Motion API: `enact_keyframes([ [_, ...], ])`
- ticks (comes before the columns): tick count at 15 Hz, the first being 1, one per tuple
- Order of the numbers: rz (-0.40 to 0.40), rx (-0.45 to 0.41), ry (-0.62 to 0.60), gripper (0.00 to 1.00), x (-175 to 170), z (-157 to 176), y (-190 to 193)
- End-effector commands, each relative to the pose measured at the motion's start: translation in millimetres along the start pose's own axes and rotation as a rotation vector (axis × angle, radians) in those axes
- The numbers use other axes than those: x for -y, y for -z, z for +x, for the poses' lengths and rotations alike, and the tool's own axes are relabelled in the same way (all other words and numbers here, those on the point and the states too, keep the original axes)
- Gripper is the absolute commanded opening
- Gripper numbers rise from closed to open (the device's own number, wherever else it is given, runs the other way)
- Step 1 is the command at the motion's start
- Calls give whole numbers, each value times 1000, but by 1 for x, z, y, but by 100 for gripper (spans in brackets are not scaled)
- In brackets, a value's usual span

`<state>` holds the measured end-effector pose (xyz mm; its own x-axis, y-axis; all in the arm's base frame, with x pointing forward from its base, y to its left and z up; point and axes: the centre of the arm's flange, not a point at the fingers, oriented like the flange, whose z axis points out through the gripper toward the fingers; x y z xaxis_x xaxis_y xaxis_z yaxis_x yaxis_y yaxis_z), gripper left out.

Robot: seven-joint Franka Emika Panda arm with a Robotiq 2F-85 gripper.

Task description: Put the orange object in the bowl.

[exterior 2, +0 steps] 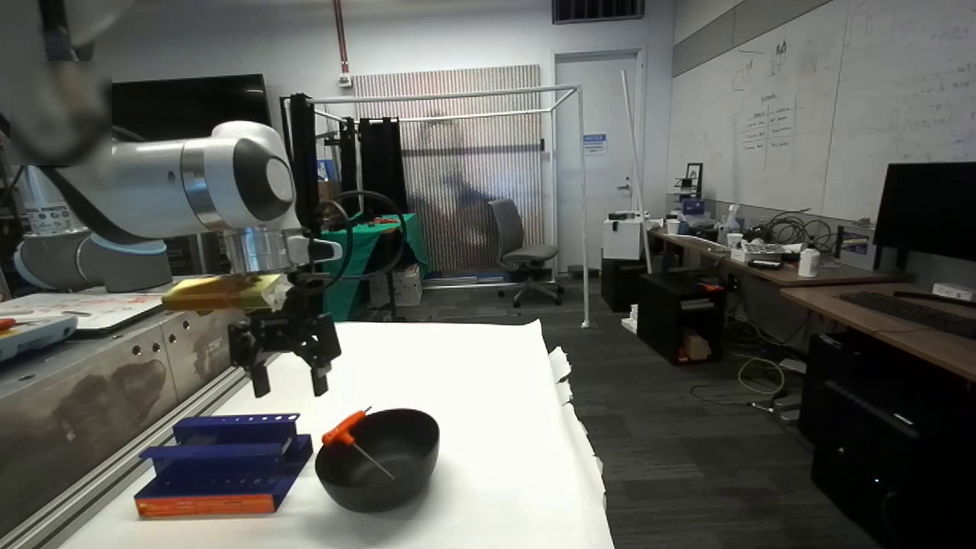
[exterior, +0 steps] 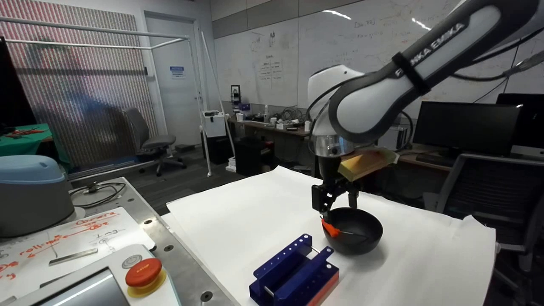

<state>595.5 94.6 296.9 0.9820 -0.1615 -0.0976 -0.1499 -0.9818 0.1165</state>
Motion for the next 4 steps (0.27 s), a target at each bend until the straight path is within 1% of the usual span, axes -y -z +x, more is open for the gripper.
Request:
enact_keyframes([
  [1, 169, 1, 110, 100, -28, -55, 49],
  [3, 243, -22, 192, 100, -39, -73, 63],
  [4, 279, -17, 233, 100, -43, -78, 69],
])
